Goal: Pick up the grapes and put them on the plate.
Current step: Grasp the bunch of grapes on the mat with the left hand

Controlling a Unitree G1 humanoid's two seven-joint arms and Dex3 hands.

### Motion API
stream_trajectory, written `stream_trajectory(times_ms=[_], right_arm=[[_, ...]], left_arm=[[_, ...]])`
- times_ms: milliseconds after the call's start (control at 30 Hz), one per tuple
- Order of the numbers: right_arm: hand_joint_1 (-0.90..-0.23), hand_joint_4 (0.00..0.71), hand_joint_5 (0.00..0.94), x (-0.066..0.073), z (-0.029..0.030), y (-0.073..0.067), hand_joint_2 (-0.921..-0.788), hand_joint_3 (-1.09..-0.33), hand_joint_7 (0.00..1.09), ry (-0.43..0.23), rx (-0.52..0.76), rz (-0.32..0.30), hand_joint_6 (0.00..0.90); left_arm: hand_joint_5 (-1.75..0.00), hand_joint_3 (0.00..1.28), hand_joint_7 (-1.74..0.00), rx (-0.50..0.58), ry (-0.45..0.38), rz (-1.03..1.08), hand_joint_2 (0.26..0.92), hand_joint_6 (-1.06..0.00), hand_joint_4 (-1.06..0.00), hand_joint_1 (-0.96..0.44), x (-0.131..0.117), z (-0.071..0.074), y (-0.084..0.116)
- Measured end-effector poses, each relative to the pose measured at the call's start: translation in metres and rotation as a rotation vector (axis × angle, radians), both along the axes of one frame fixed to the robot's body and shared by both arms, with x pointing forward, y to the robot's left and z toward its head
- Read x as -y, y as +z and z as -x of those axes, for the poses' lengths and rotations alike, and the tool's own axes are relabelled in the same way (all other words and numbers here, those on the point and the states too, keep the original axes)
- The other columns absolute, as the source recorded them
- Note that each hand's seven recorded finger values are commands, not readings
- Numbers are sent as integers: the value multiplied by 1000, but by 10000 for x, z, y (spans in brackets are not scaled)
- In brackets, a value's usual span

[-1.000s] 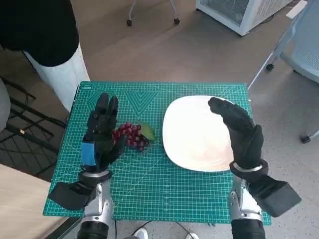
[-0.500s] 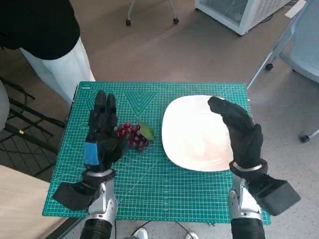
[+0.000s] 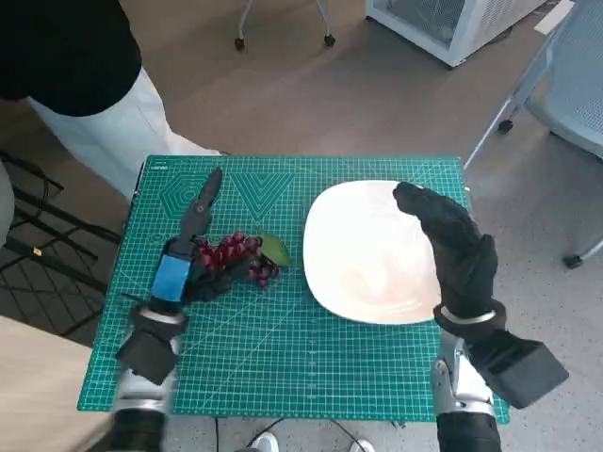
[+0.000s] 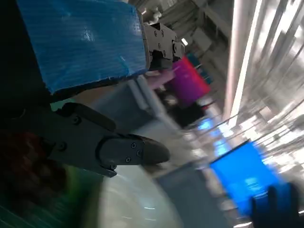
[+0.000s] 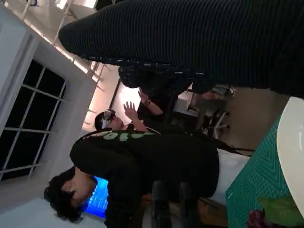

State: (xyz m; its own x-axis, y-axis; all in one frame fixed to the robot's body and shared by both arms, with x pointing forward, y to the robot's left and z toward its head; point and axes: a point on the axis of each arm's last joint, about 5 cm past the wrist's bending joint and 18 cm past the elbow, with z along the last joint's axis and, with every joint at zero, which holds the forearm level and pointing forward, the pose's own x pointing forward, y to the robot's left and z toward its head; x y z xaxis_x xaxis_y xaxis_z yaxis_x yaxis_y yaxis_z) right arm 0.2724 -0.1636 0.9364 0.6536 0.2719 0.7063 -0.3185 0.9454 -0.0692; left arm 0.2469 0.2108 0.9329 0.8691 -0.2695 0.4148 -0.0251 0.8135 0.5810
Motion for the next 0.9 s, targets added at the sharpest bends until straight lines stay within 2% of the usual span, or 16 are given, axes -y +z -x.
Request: stream_trajectory(times_ms=[167, 367, 600, 900], right_arm=[[-732, 353, 0, 1, 0, 0, -921, -693, 550, -1, 0, 0, 23], [-731, 353, 0, -4, -5, -2, -921, -694, 550, 2, -3, -1, 23], [-727, 353, 0, -7, -9, 0, -921, -695, 552, 3, -4, -1, 22], [-724, 353, 0, -3, -14, 4, -921, -696, 553, 4, -6, -2, 21]], left_arm=[[1, 16, -1, -78, 85, -223, 842, -100, 0, -592, -94, 30, 197], [1, 2, -3, -177, 168, -374, 780, -98, 1, -525, -51, 43, 338], [1, 0, -14, -277, 211, -474, 741, -130, 1, -481, 72, 28, 344], [1, 0, -19, -360, 222, -558, 709, -172, 1, -425, 237, -66, 351]])
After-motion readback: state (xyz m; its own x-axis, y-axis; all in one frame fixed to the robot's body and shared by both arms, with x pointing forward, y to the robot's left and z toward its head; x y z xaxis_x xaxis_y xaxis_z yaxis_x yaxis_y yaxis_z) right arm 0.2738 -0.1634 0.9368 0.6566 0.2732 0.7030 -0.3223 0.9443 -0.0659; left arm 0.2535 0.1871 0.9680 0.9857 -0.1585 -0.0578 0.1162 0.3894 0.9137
